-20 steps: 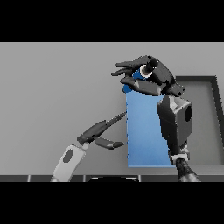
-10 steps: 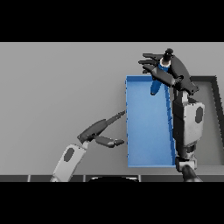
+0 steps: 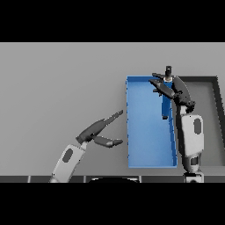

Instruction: Pick up the blue pipe and place it into the blue bin.

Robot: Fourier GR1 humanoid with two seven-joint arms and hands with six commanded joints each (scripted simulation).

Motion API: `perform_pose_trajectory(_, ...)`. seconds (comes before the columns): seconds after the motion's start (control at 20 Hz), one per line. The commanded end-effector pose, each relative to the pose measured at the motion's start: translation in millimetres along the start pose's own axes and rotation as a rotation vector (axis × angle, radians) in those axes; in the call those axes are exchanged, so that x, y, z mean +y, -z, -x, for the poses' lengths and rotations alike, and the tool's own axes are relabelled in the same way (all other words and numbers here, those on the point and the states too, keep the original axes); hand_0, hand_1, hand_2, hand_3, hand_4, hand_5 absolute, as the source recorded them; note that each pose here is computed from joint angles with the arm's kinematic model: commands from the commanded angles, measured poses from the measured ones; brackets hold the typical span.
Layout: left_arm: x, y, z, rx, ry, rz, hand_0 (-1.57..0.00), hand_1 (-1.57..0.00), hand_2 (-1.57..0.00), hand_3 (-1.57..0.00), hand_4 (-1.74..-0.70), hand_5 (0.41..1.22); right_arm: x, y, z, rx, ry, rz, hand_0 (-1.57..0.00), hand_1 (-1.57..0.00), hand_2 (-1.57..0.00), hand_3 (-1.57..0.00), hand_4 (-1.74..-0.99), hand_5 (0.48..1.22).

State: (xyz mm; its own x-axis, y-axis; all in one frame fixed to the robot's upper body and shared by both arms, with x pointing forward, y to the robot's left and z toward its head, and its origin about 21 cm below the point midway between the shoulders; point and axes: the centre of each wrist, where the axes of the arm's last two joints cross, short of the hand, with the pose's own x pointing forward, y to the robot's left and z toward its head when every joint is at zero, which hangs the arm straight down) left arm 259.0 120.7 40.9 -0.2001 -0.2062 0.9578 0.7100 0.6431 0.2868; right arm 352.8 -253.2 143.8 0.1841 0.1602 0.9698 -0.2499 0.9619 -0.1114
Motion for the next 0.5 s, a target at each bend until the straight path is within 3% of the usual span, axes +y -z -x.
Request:
perform_pose_trajectory(0.0,0.3,-0.1,0.0,-0.007,0.0,0.0,0.0,0.0,0.0,0.0,-0.93,0.47,1.7,2.7,7.3,0.034,0.02,0.011,-1.57,-1.57,-1.57,-1.57,-1.498,1.221)
perform_pose_trajectory(0.1,-2.4,-0.3,0.8,-0.009,0.007,0.001,0.0,0.0,0.0,0.0,-0.92,0.476,1.1,3.1,23.6,0.105,0.039,0.008,-1.57,-1.57,-1.57,-1.57,-1.497,1.221)
perform_pose_trajectory(0.2,-1.6,2.1,0.1,-0.005,0.007,-0.008,0.0,0.0,0.0,0.0,-0.92,0.48,-0.8,4.0,36.2,0.18,0.042,0.006,-1.57,-1.57,-1.57,-1.01,-1.585,1.221)
perform_pose_trajectory(0.3,-0.4,1.1,2.5,0.002,0.016,-0.008,0.0,0.0,0.0,0.0,-0.92,0.484,5.6,5.8,44.4,0.252,0.061,0.006,-1.57,-1.57,-1.57,-0.64,-1.641,1.221)
perform_pose_trajectory(0.35,-1.8,0.9,1.9,-0.004,0.013,-0.001,0.0,0.0,0.0,0.0,-0.92,0.486,6.7,6.0,49.7,0.292,0.07,0.022,-1.57,-1.57,-1.57,-0.51,-1.661,1.221)
perform_pose_trajectory(0.4,-3.1,3.5,1.1,-0.009,0.018,-0.001,0.0,0.0,0.0,0.0,-0.92,0.489,6.8,7.5,49.8,0.328,0.085,0.021,-1.57,-1.57,-1.57,-0.41,-1.677,1.171)
perform_pose_trajectory(0.45,-2.6,1.3,-0.9,-0.018,0.01,-0.002,0.0,0.0,0.0,0.0,-0.92,0.491,5.2,7.6,50.6,0.362,0.101,0.031,-1.57,-1.57,-1.52,-0.45,-1.626,1.161)
